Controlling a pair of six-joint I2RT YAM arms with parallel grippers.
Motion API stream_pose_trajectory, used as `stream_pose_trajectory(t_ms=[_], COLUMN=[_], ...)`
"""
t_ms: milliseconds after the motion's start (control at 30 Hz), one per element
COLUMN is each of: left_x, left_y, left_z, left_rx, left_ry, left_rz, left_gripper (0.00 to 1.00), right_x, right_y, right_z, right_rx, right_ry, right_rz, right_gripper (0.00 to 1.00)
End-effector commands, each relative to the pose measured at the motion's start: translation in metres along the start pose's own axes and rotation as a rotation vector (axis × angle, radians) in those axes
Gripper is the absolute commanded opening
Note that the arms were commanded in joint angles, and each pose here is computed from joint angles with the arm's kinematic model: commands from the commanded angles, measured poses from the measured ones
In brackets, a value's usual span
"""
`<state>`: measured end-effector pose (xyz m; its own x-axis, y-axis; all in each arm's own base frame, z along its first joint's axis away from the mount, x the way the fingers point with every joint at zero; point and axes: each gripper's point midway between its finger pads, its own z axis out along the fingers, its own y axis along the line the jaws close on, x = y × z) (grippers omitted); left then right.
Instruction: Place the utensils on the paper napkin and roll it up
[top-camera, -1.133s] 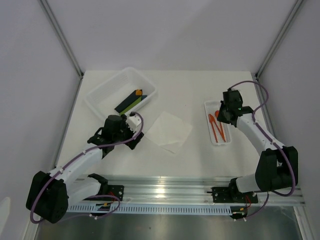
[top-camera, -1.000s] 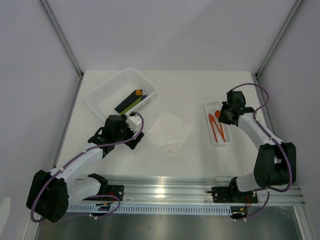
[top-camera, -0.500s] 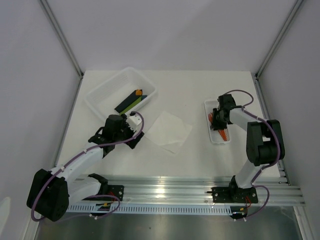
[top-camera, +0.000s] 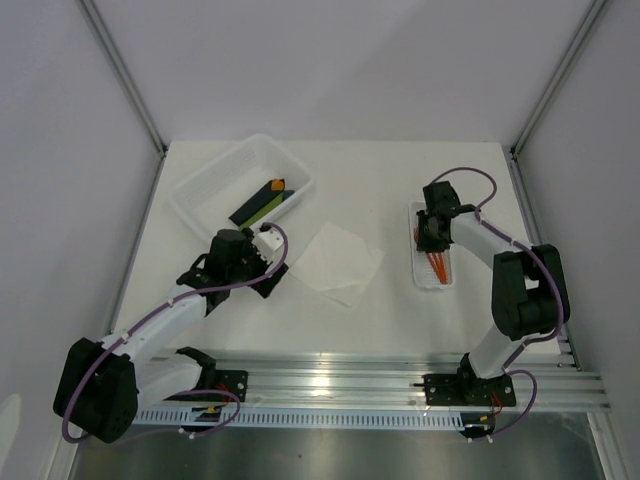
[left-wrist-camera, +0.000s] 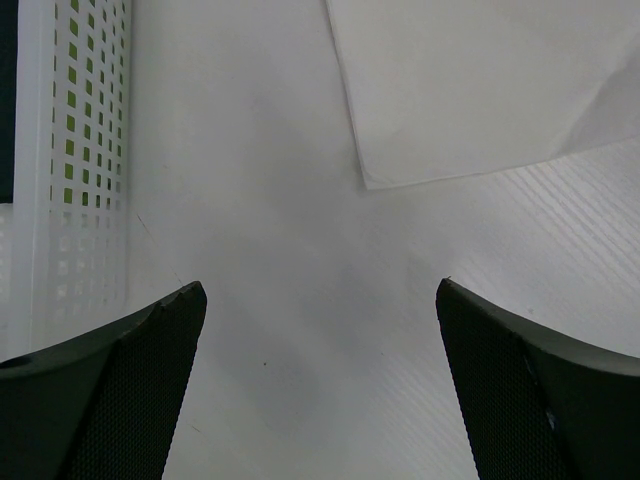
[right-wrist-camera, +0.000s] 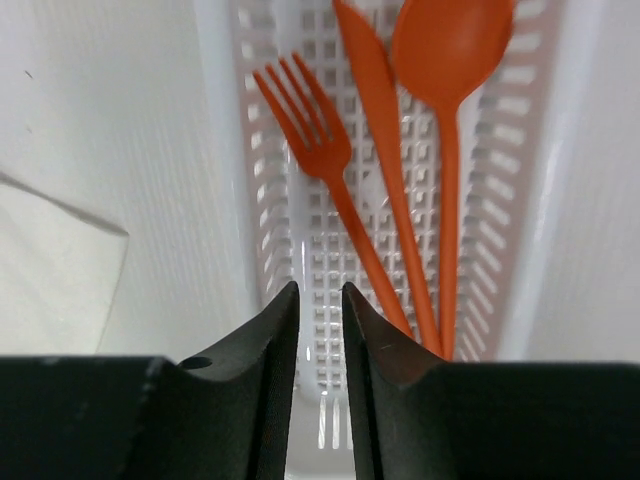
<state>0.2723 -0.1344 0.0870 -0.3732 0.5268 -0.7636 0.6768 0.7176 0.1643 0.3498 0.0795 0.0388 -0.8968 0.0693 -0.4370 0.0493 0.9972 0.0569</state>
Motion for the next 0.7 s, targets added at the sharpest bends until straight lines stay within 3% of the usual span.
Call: stream_pose_trajectory(t_ms=[0,667], left_x=[-0.008,-0.003], left_y=[0.002,0.002], left_z=[0.000,0.003], left_rx=[-0.005,-0.006], left_ry=[-0.025,-0.001], left_rz=[0.000,-0.003], left_gripper=[0.99,0.99], right_x=[-0.043,-0.013], right_y=[-0.010,-0.014], right_z=[-0.029,0.023], right_rx=[0.040,0.034], right_ry=[-0.120,0.018], right_rz=[-0.021,-0.048], right_gripper=[0.27,0.21])
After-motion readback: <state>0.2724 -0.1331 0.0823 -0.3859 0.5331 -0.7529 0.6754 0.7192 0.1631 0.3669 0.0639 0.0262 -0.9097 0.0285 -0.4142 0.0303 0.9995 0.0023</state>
